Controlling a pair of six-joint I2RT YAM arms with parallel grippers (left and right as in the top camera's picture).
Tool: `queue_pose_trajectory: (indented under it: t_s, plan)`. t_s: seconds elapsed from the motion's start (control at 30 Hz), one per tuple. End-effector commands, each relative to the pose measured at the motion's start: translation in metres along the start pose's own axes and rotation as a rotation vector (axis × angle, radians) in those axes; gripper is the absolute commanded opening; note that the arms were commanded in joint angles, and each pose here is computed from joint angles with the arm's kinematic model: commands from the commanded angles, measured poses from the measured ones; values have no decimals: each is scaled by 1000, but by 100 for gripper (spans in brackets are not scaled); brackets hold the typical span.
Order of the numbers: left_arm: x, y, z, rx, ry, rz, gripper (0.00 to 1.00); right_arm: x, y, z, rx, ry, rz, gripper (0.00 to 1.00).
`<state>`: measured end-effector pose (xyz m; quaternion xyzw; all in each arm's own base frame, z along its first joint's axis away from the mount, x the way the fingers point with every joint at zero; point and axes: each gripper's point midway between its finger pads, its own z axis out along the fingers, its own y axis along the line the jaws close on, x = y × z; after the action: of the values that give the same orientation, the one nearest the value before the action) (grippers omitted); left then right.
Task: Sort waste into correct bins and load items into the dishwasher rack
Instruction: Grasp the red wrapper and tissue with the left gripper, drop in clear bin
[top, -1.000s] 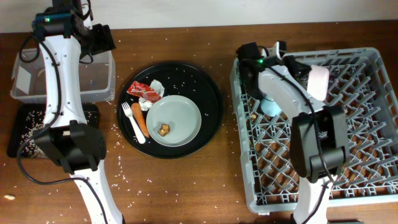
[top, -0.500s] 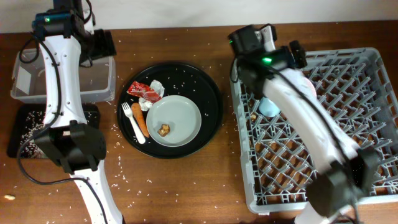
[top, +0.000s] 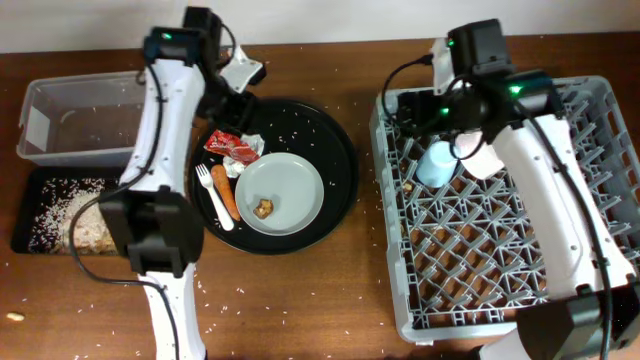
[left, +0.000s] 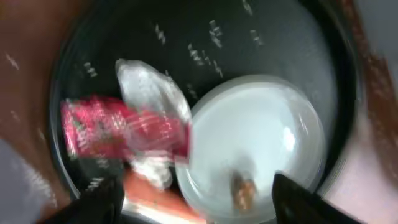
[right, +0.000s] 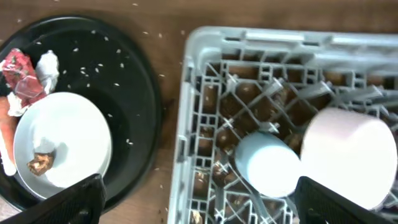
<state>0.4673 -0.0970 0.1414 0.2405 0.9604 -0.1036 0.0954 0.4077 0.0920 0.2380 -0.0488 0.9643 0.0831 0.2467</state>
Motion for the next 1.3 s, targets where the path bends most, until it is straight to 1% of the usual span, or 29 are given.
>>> queue_pose_trajectory:
  t_s: [0.0,0.03,0.13,0.2,0.33,0.4,0.43,0.47,0.5,0.57,0.67,0.7,0.73,0.77,0.83,0.87,0.9,0.93,0.97,1.0,1.03,1.07,1.1,1.13,1.17,1.2,1.27]
  plan:
    - [13,31,53,-94,23,-236,76,8,3,1,-22,39,19,96]
    - [15,34,69,-96,16,-256,79,9,3,1,-22,42,20,96]
    - [29,43,100,-124,26,-329,80,10,3,1,-21,47,20,96]
    - [38,43,115,-119,57,-334,80,12,3,1,-21,54,22,96]
    - [58,52,160,-133,142,-364,80,15,3,0,-20,65,22,96]
    - [60,53,166,-132,149,-365,79,15,3,0,-20,64,22,96]
    - [61,53,167,-132,151,-365,52,15,3,0,-20,64,22,96]
    - [60,53,167,-132,149,-365,16,15,3,0,-20,64,22,96]
    - [60,53,167,-132,148,-365,1,15,3,0,-20,64,22,96]
    - [57,54,165,-134,141,-376,1,15,3,0,-20,64,22,96]
    - [25,53,131,-123,81,-376,1,15,3,0,-19,64,22,96]
    - [3,48,100,-100,38,-370,1,15,3,0,-19,64,22,96]
    - [-8,46,77,-96,9,-367,1,14,3,0,-19,63,21,96]
    - [-24,45,36,-108,-45,-362,1,14,3,0,-20,61,21,96]
    - [-42,45,-31,-137,-162,-356,1,13,3,0,-20,59,21,96]
    - [-46,55,-76,-190,-252,-364,1,13,3,1,-20,58,21,96]
    - [-41,73,-106,-261,-307,-388,1,13,3,1,-21,58,21,96]
    - [-32,98,-123,-345,-332,-428,1,13,3,1,-21,57,21,96]
    - [-21,126,-130,-421,-331,-473,1,13,3,1,-21,58,21,96]
    - [-13,144,-130,-457,-322,-503,1,13,3,1,-21,58,21,96]
    - [-5,174,-122,-485,-317,-549,1,13,3,1,-22,58,23,96]
    - [1,200,-106,-493,-306,-583,1,13,3,1,-21,58,33,96]
    - [4,214,-89,-485,-289,-601,4,13,3,1,-21,58,33,96]
    - [9,229,-61,-471,-257,-618,42,13,3,1,-21,58,32,96]
    - [13,235,-46,-465,-230,-627,85,13,3,1,-21,59,33,96]
    - [14,236,-42,-462,-222,-629,99,13,3,1,-21,59,33,96]
    - [10,235,-54,-471,-253,-625,99,13,3,1,-21,58,32,96]
